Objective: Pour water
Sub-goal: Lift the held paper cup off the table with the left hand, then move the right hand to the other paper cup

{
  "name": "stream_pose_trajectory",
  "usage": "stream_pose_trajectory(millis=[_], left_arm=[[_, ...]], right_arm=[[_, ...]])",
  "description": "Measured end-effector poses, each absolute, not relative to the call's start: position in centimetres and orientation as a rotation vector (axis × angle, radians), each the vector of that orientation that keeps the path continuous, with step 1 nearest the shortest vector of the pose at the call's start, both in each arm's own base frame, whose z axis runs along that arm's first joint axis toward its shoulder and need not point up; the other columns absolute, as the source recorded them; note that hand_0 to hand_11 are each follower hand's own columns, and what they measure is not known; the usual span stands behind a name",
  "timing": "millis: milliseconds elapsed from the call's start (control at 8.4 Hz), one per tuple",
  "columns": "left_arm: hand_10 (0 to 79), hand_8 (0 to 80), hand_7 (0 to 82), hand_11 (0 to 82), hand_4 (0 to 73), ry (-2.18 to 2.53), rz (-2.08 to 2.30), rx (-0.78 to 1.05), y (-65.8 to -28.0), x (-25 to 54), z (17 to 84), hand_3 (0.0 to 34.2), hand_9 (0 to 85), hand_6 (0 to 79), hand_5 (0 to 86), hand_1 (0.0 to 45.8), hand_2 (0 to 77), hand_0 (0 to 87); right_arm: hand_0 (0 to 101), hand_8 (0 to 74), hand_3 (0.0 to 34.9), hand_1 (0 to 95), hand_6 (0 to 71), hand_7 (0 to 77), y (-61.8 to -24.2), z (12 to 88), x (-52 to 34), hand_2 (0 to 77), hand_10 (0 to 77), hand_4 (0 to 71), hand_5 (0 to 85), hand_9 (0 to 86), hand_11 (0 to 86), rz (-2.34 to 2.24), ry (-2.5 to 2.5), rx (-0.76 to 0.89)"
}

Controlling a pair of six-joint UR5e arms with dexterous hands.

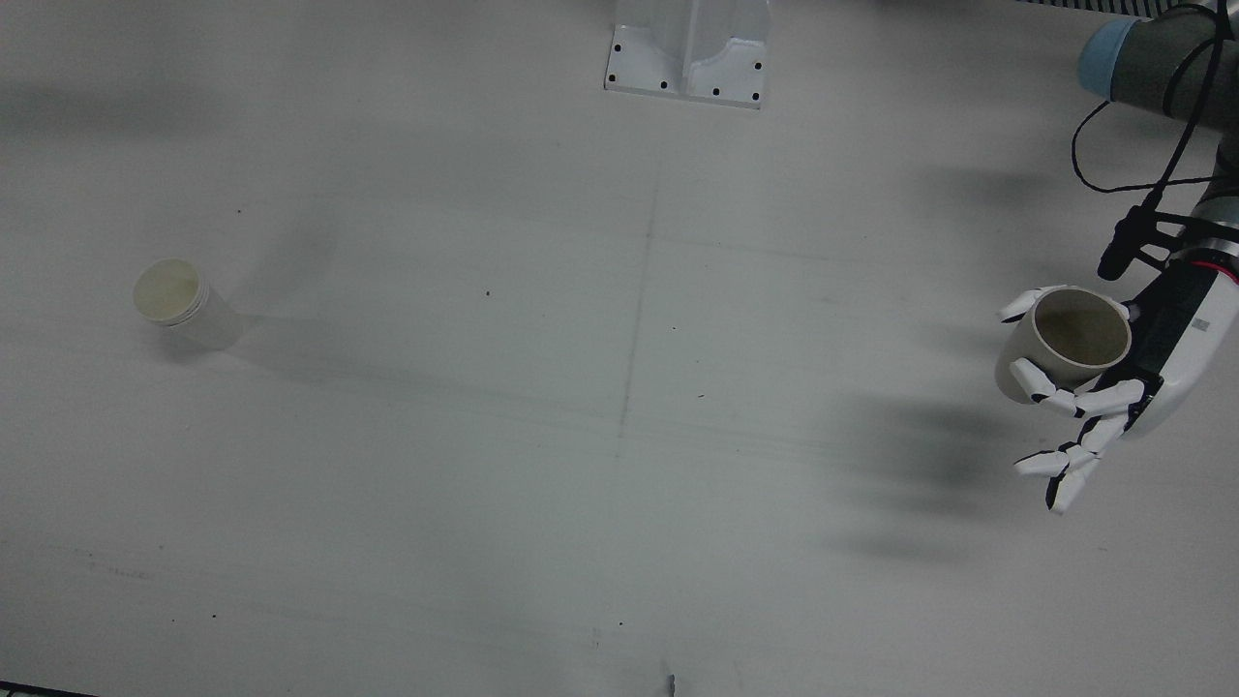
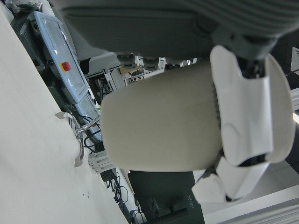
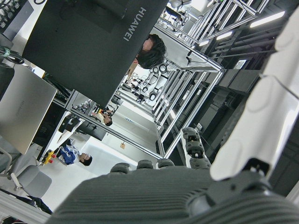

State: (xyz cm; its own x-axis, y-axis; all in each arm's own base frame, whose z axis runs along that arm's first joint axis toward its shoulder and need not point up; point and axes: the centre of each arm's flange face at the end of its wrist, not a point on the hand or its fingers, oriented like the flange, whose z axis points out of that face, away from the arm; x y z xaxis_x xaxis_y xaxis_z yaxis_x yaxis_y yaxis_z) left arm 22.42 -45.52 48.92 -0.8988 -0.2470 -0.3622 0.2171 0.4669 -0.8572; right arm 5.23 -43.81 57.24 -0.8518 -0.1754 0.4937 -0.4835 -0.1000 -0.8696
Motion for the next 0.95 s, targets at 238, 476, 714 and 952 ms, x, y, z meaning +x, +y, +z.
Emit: stream_pose_trajectory(millis=[238,476,714,952], left_arm=[[2.2,2.2,20.7,4.9,43.6,2.292,-1.424,-0.028,-45.2,21.7,47.5,0.0,6.0,9.3,44.7,19.1,33.8,54.9],[2.2,2.2,20.7,4.9,43.6,2.292,-1.423,-0.026,-45.0,21.5,46.9,0.0,6.0,9.3,44.7,19.1,34.4,55.3],[2.2,2.2,20.7,4.9,43.6,2.293,-1.422,-0.024,-45.0,21.3,46.6,0.0,6.0,9.3,44.7,19.1,34.4,55.2],[2.2,2.2,20.7,4.9,43.6,2.291,-1.425,-0.024,-45.0,21.2,46.6,0.0,6.0,9.3,44.7,19.1,34.4,55.7]], right_arm=[[47,0.5,0.6,9.3,0.5,1.1,-45.0,62.8,2.2,0.5,0.5,2.2,6.0,0.5,0.5,2.077,-1.963,0.691],[47,0.5,0.7,8.7,0.5,1.1,-45.6,65.6,-1.7,0.5,0.5,2.2,6.0,1.1,1.1,2.051,-2.03,0.566],[47,0.5,0.9,8.7,0.5,1.1,-45.6,65.6,-5.7,0.5,0.5,4.4,6.5,0.5,2.2,2.032,-2.11,0.389],[47,0.5,0.2,11.5,0.5,1.1,-45.1,66.3,-8.4,0.5,0.5,4.4,6.5,0.5,1.1,2.034,-2.117,0.318]])
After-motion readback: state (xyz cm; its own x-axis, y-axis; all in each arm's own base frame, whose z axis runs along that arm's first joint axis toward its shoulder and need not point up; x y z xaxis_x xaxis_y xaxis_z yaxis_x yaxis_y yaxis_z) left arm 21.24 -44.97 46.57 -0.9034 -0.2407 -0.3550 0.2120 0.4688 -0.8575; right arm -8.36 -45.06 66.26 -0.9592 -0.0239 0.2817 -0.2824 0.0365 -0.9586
